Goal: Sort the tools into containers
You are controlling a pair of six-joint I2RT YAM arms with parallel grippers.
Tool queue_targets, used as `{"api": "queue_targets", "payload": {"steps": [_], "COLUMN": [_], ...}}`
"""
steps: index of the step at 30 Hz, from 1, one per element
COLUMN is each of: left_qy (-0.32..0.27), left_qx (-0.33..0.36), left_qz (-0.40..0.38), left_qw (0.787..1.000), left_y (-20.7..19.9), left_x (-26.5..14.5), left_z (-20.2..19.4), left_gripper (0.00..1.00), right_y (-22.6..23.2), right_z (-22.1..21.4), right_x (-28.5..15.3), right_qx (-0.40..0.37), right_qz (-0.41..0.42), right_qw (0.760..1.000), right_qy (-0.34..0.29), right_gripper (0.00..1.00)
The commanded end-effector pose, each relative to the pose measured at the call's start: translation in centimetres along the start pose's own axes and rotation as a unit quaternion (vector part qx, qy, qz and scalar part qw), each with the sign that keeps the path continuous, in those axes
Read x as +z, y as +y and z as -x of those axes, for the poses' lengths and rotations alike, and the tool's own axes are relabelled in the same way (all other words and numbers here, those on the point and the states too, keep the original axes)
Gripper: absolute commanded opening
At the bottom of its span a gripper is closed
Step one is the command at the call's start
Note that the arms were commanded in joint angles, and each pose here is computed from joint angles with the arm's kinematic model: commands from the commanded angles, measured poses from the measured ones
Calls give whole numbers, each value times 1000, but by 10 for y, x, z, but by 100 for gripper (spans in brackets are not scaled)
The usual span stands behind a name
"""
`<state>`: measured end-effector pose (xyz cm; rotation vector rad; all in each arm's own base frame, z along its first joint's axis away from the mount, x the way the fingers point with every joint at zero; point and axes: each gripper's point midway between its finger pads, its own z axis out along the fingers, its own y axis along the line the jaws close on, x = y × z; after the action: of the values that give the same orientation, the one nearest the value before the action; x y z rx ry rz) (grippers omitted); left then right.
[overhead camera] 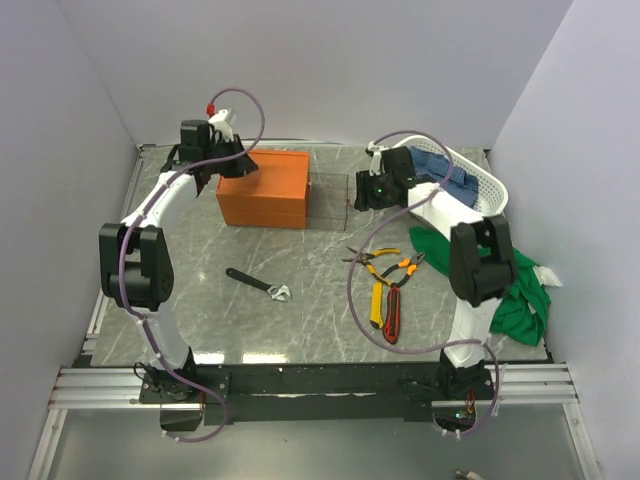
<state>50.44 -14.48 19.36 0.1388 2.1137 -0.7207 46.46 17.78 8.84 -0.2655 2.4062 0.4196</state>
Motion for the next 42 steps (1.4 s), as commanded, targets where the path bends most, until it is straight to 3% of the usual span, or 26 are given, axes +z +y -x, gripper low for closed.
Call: {"api": "queue_targets", "payload": {"steps": [1, 4, 6, 9, 17, 29, 32, 33, 35, 36, 42], "left_qy": [-66, -79, -87, -86, -78, -78, -77, -76, -75, -74, -74], "left_qx": [54, 74, 80, 85, 83, 82, 82, 82, 81, 80, 83], "left_qz": [-22, -26, -17, -11, -6, -6, -5, -4, -4, -5, -4], "left_qw": [996, 994, 993, 993, 993, 994, 994, 994, 994, 994, 994], "left_y": [-27, -35, -36, -36, -34, -34, -33, -32, -32, -32, -31], "left_x": [-17, -27, -33, -38, -42, -44, -44, -43, -43, -43, -43], "left_z": [58, 70, 76, 75, 64, 60, 59, 58, 56, 56, 55], "left_gripper": [17, 22, 31, 36, 37, 37, 37, 37, 37, 37, 37], "right_y": [18, 24, 22, 14, -8, -40, -41, -40, -40, -36, 26], "right_z": [1, -33, -53, -67, -104, -118, -125, -130, -131, -135, -110], "right_x": [-43, -51, -52, -50, -45, -26, -30, -31, -38, -42, -125], "right_qx": [-165, -255, -297, -329, -411, -462, -464, -469, -482, -482, -511], "right_qz": [73, 132, 154, 153, 146, 105, 116, 119, 121, 133, 270], "right_qw": [983, 957, 940, 928, 893, 866, 862, 858, 851, 849, 814], "right_qy": [-16, 37, 68, 83, 110, 162, 170, 174, 171, 168, 66], "right_gripper": [58, 59, 61, 62, 61, 55, 46, 31, 15, 2, 0]}}
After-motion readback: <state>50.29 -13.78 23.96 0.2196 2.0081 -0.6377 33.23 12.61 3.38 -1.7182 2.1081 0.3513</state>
